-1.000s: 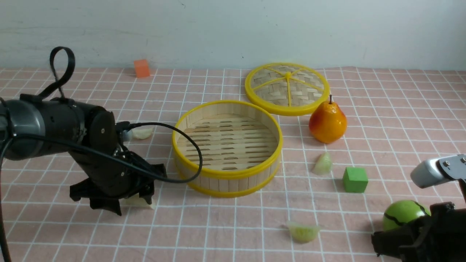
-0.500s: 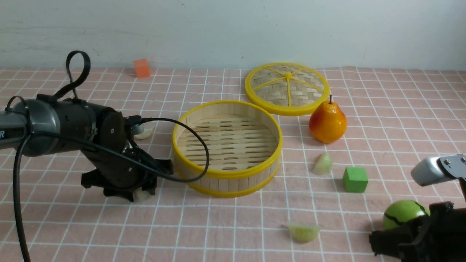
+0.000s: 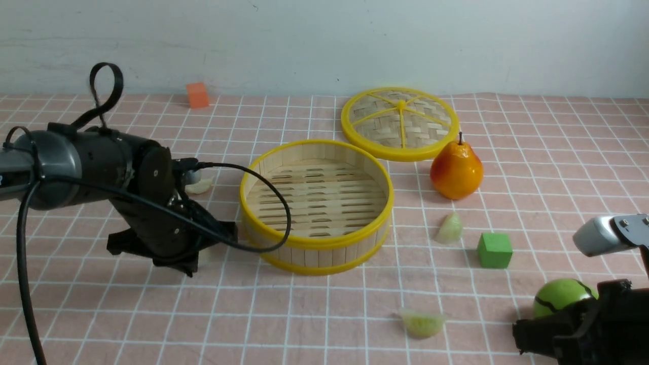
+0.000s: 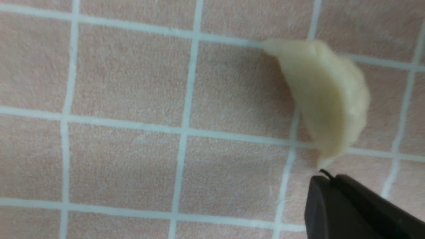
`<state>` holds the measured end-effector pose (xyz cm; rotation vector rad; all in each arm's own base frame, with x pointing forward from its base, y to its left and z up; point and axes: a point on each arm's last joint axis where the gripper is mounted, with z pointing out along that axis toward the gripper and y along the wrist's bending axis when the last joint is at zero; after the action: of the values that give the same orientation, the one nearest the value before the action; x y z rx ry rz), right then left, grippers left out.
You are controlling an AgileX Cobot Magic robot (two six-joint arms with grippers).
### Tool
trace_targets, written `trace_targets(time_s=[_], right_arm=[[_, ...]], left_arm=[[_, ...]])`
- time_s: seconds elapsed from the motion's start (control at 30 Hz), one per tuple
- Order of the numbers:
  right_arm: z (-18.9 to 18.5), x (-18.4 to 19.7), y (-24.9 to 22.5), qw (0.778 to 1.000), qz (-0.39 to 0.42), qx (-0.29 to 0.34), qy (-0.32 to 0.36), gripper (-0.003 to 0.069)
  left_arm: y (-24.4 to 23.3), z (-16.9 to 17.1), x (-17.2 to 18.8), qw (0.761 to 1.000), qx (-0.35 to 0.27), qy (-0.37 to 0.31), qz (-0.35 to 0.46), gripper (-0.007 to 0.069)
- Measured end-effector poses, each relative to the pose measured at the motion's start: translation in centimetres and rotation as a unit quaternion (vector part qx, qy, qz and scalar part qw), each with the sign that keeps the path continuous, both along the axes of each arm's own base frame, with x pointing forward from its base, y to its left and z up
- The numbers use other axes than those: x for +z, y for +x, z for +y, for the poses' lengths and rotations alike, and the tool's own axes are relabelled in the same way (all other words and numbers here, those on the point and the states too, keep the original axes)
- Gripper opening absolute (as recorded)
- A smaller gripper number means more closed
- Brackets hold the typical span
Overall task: Put the dumplings into the steamer on the table with the pink tablecloth.
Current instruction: 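Reach for and grasp a dumpling on the table with the left gripper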
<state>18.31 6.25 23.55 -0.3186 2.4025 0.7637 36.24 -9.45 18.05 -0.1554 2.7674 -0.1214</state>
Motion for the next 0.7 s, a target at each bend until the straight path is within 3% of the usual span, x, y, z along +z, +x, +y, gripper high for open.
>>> trace_targets(time_s=[0.03,0.07,0.23,0.33,0.47,0.57,0.63,0.7], right_arm=[[0.0,0.0,0.0,1.0,0.0,0.0,0.0,-0.0001],[0.0,0.0,0.0,1.0,0.0,0.0,0.0,-0.0001],[0.0,0.0,0.0,1.0,0.0,0.0,0.0,-0.0001],[0.0,0.0,0.0,1.0,0.0,0.0,0.0,-0.0001],[0.0,0.0,0.0,1.0,0.0,0.0,0.0,-0.0001],[0.0,0.0,0.0,1.0,0.0,0.0,0.0,-0.0001],[0.0,0.0,0.0,1.0,0.0,0.0,0.0,-0.0001],[0.0,0.0,0.0,1.0,0.0,0.0,0.0,-0.0001]], left_arm=[[0.0,0.0,0.1,1.0,0.0,0.0,-0.001,0.004],[0.5,-0.1,1.0,1.0,-0.003,-0.001,-0.02,0.0128],[1.5,-0.3,1.6,0.998,-0.009,-0.009,-0.067,0.0364],[1.7,-0.4,0.6,0.998,-0.005,-0.008,-0.06,0.0438],[2.1,-0.4,-1.6,0.999,-0.001,-0.001,-0.033,0.0413],[2.2,-0.5,-2.0,1.0,-0.002,0.003,-0.028,0.0314],[2.2,-0.4,-1.8,1.0,0.0,0.004,-0.023,0.0194],[2.1,-0.4,-0.8,1.0,0.002,0.002,-0.026,0.02]])
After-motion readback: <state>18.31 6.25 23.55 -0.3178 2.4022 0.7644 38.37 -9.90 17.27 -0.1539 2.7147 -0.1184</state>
